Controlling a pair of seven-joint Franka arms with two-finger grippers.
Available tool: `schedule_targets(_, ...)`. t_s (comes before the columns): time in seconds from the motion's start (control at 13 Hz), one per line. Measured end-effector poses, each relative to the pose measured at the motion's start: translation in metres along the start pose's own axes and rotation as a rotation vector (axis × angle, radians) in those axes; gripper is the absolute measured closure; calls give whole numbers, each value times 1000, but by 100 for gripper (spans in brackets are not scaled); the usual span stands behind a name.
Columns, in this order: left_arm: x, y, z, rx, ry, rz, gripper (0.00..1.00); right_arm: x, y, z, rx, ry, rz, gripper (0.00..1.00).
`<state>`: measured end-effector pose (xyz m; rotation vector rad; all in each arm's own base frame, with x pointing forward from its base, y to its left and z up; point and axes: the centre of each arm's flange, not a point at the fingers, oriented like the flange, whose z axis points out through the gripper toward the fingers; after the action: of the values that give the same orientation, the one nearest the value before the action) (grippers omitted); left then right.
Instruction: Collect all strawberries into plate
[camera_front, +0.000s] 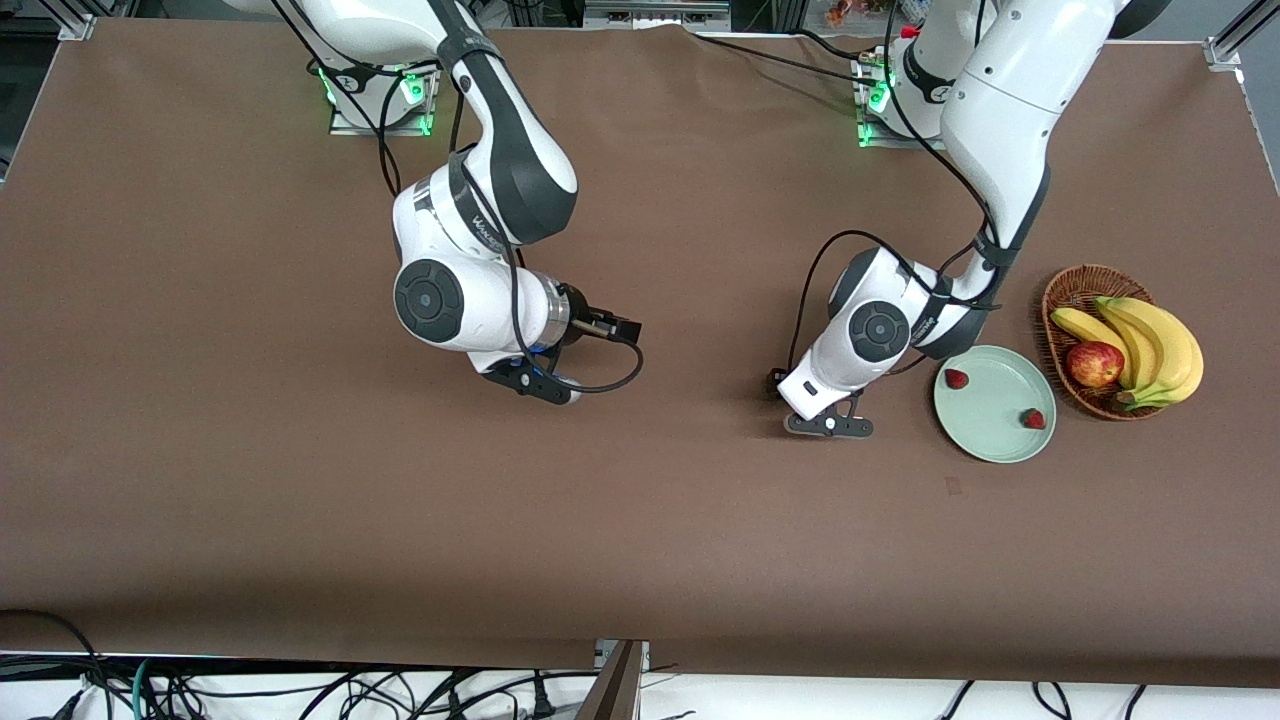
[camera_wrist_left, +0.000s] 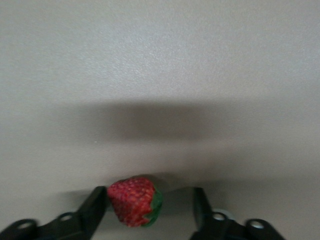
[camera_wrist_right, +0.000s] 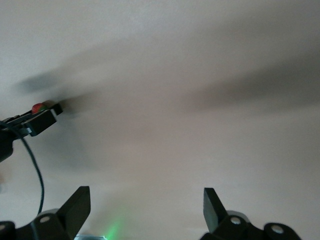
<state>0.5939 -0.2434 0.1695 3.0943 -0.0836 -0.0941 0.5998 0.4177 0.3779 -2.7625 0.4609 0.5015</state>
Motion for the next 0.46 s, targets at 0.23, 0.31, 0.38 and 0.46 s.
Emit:
schedule_targets(0.23,0,-3,-4,3,4,-3,60,-2,-1,2,-12,6,-7,0)
schedule_targets(0.31,0,-3,-4,2,4,-3,61,-3,-2,2,-16,8,-10,0)
schedule_targets(0.38,0,-3,-4,2,4,-4,61,-4,-2,3,-19,10,-11,0)
schedule_targets(0.46,2,-8,-5,3,7,-11,61,-3,-2,2,-21,12,-11,0)
